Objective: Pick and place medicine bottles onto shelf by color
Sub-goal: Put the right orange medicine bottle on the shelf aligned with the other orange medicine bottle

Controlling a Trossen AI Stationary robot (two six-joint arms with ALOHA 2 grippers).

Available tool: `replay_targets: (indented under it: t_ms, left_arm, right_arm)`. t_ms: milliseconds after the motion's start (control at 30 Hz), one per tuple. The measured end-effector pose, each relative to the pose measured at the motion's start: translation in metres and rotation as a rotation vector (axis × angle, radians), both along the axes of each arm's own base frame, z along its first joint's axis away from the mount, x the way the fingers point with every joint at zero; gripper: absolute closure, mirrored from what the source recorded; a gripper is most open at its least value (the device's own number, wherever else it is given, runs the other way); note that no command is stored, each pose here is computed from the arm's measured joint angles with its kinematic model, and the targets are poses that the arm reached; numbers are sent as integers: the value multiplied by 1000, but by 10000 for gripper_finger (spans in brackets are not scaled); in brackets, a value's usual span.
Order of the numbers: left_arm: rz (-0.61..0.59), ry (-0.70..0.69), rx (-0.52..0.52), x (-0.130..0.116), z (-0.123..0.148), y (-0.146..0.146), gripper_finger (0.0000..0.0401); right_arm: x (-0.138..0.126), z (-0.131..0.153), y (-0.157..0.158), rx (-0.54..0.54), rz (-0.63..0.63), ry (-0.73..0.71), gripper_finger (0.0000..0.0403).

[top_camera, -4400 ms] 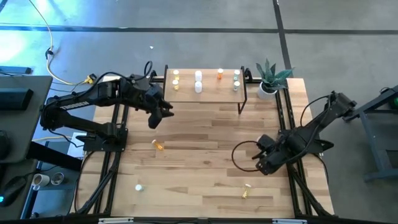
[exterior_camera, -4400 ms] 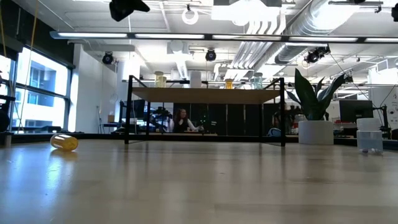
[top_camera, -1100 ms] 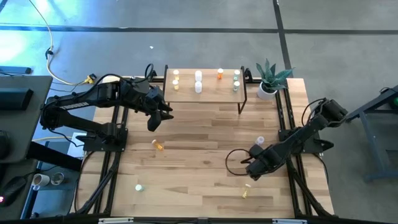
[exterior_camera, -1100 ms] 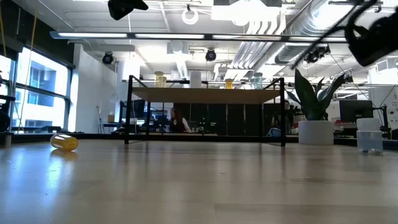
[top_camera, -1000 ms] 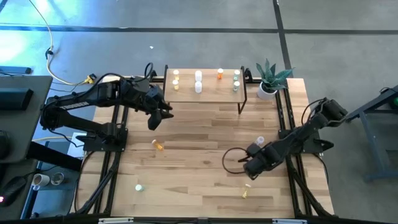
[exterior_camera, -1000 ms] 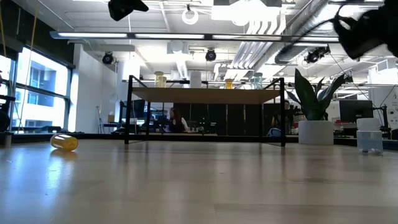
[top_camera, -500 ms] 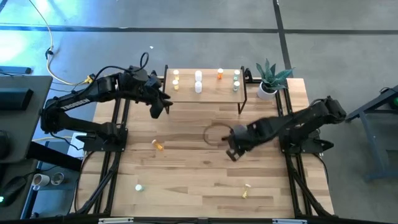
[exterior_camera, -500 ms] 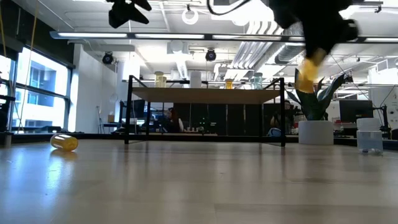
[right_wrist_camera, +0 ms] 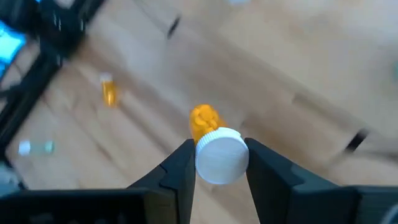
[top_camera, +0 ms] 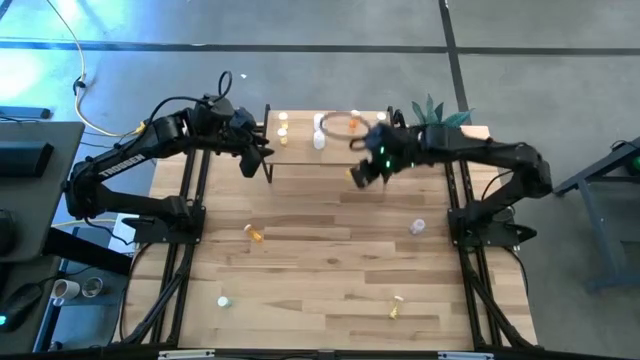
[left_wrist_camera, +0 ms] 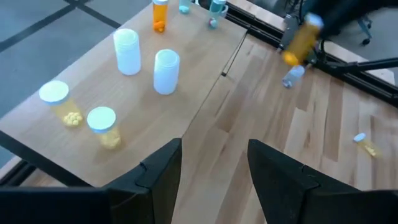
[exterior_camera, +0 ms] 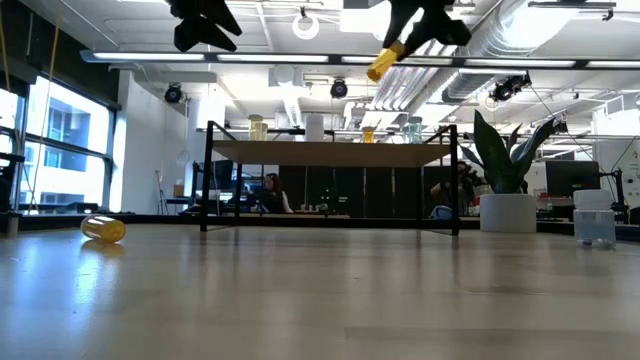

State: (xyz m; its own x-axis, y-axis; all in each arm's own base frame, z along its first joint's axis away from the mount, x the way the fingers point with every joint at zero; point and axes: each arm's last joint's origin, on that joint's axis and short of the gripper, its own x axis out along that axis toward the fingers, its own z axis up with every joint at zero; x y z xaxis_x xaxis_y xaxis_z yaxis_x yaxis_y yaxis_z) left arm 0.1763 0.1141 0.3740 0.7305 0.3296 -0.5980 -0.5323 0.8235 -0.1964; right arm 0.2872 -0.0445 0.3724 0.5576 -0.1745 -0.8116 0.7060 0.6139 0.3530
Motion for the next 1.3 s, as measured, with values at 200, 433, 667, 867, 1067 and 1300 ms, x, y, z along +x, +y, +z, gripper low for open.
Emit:
replay_targets:
  t_ms: [200,433,667,867,1067,1300]
  left_arm:
    - [-7,30,4,-2,-2,1,227]
    - [-19,76,-10,-5,-6,-1,227]
    - [7,72,-46,-6,-6,-1,227]
    - [13,69,-52,-6,-6,-1,227]
    - [33,57,-71,-5,-6,-1,227]
    - [37,59,-67,-5,-6,-1,227]
  right_arm:
    - [-4,29,-39,-106,-38,-66,289]
    - [-2,59,-79,-232,-26,-89,289]
    - [3,71,-115,-292,43,9,289]
    - [20,53,-135,-254,166,201,289]
    - [36,17,-140,-184,296,385,289]
    - [54,-9,-141,-171,395,457,289]
